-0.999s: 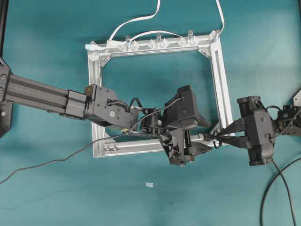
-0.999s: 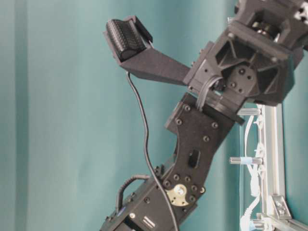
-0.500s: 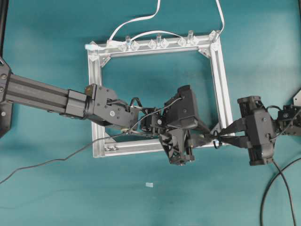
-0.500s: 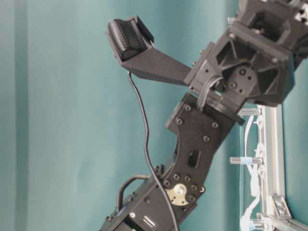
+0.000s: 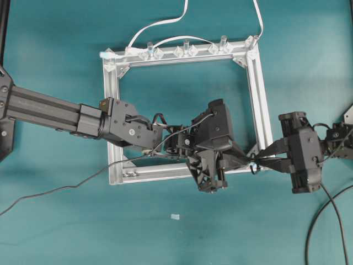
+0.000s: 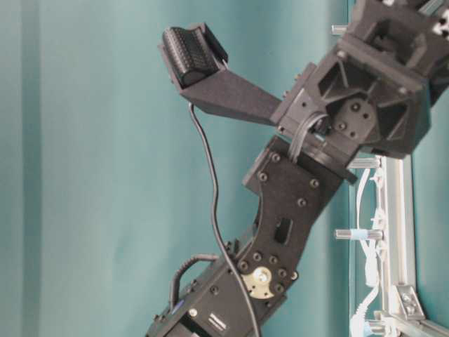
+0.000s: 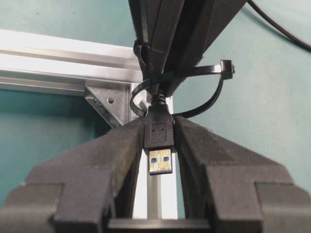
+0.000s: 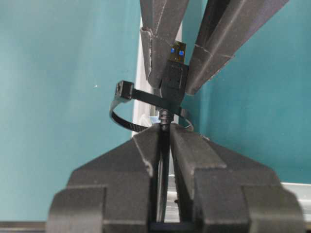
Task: Insert the wire through the string loop located on the right side.
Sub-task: 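Open the right gripper and release the cable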
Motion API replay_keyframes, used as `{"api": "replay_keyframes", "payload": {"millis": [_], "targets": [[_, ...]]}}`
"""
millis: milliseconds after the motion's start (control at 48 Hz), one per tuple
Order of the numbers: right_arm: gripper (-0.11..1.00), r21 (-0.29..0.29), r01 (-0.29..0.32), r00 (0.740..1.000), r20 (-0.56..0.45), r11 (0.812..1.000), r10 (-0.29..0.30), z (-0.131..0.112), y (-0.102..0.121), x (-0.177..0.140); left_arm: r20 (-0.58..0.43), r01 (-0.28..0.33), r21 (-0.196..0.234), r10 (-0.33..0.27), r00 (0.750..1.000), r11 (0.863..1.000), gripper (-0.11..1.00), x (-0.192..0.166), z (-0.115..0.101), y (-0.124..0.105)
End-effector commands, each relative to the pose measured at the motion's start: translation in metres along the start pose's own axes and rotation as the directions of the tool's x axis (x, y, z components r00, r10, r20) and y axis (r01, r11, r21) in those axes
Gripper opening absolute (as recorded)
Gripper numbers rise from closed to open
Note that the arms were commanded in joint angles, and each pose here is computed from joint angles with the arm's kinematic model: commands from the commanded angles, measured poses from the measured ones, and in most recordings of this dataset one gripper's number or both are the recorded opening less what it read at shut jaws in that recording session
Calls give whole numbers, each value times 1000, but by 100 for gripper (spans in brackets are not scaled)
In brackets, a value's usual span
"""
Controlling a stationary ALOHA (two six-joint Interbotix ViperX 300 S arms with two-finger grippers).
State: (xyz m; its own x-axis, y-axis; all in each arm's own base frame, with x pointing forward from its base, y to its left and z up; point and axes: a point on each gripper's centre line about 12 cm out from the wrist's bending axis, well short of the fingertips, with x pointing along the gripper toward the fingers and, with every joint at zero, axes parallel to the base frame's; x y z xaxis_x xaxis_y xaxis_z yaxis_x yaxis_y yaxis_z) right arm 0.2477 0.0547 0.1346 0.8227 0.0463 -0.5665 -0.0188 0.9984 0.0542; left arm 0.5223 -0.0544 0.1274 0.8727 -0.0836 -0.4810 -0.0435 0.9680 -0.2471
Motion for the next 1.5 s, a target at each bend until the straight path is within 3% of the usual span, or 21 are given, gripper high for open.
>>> {"api": "replay_keyframes", "payload": {"millis": [0, 250, 479, 562, 729, 770, 1103, 1478], "targets": [[10, -4, 1, 1000, 31, 1000, -1, 7, 0, -1, 47, 13, 1, -13, 999, 1000, 23, -6, 20, -5], [10, -70, -23, 999, 36, 997, 26, 6, 2, -3, 49, 13, 4, -14, 999, 1000, 23, -8, 21, -5], [10, -55, -22, 999, 32, 998, 24, 5, 2, -3, 49, 13, 4, -14, 999, 1000, 23, -8, 21, -5], [27, -36, -21, 999, 30, 999, 22, 4, 2, -3, 49, 13, 2, -13, 999, 1000, 23, -8, 21, -5], [76, -6, -22, 999, 31, 1000, 22, 2, 0, -6, 47, 13, 2, -13, 999, 1000, 23, -9, 21, -5], [83, -6, -24, 999, 34, 1000, 24, 1, 0, -9, 47, 13, 5, -13, 999, 1000, 23, -9, 22, -6], [83, 29, -21, 998, 55, 999, 19, -8, -7, -26, 38, 11, 5, -11, 999, 1000, 23, -10, 21, -5], [83, 31, -14, 999, 45, 999, 13, -13, -9, -26, 38, 6, 6, -7, 999, 1000, 23, -10, 21, -3]]}}
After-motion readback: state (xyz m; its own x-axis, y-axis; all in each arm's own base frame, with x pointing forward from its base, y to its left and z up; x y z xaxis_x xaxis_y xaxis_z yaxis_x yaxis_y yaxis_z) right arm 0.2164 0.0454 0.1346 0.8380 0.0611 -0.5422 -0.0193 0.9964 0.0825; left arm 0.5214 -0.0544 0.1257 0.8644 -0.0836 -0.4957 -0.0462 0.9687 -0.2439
